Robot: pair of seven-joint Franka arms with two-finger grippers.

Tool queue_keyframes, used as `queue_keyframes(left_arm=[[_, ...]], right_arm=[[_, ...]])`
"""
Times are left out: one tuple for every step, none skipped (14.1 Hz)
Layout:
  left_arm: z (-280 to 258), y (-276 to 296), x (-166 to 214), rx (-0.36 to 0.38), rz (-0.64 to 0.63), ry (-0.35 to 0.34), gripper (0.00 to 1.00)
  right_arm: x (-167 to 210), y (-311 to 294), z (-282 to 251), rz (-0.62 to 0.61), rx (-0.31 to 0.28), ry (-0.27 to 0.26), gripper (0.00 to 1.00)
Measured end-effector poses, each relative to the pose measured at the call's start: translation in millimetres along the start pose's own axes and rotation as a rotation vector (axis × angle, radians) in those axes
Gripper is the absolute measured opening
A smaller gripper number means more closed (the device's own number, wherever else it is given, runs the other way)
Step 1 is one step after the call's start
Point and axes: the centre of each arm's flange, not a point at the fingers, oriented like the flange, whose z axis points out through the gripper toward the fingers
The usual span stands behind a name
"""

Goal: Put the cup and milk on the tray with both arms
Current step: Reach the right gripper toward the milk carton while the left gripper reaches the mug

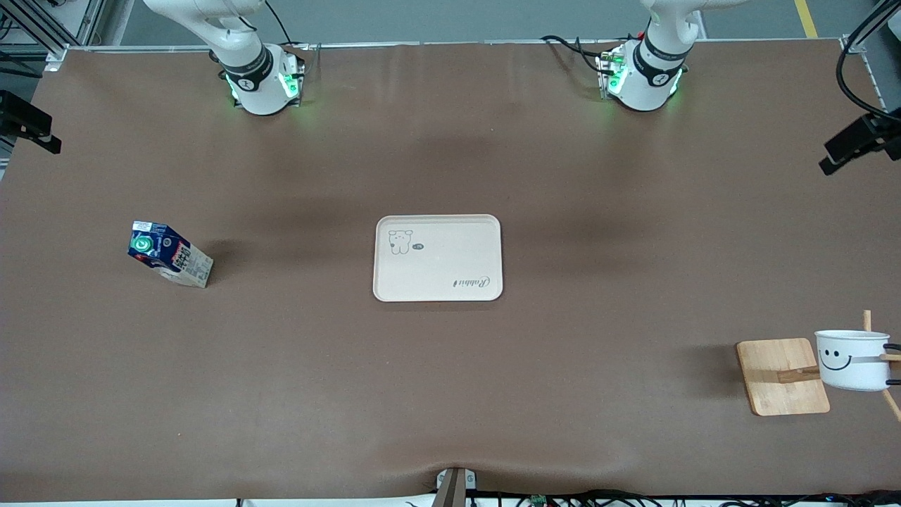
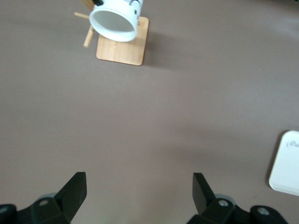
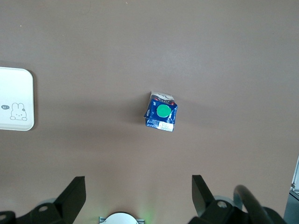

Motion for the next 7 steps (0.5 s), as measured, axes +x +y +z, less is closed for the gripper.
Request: queue_keyframes(left_arm=[[13.3,-7.7,8.8,0.000,-0.016,0.007,1.00],[27.9,-14.9,16.6,-0.002,-0.030,0.019,1.00],[43.0,-20.1,22.5,-0.003,-0.040,0.030,1.00],[56.7,-24.3,26.9,-0.005,-0.048,0.041,1.00],[69.3,-26.8,30.5,-0.007,-0.053,0.060,1.00],[81.6,-27.9,34.2,-0.012,-0.056,0.088,1.00],[94.4,-28.2,38.3,-0.017,-0.058,0.122,1.00]], right_arm=[[2.3,0.6,2.9,0.001,0.000,-0.004,1.00],[6.4,1.3,8.0,0.001,0.001,-0.011,1.00],[13.3,1.9,17.3,0.001,0.002,-0.026,1.00],[23.1,2.4,32.0,0.000,0.004,-0.052,1.00],[34.8,3.0,50.0,-0.001,0.007,-0.083,1.00],[45.9,4.6,67.1,0.000,0.008,-0.108,1.00],[54.6,7.7,82.9,0.004,0.010,-0.132,1.00]])
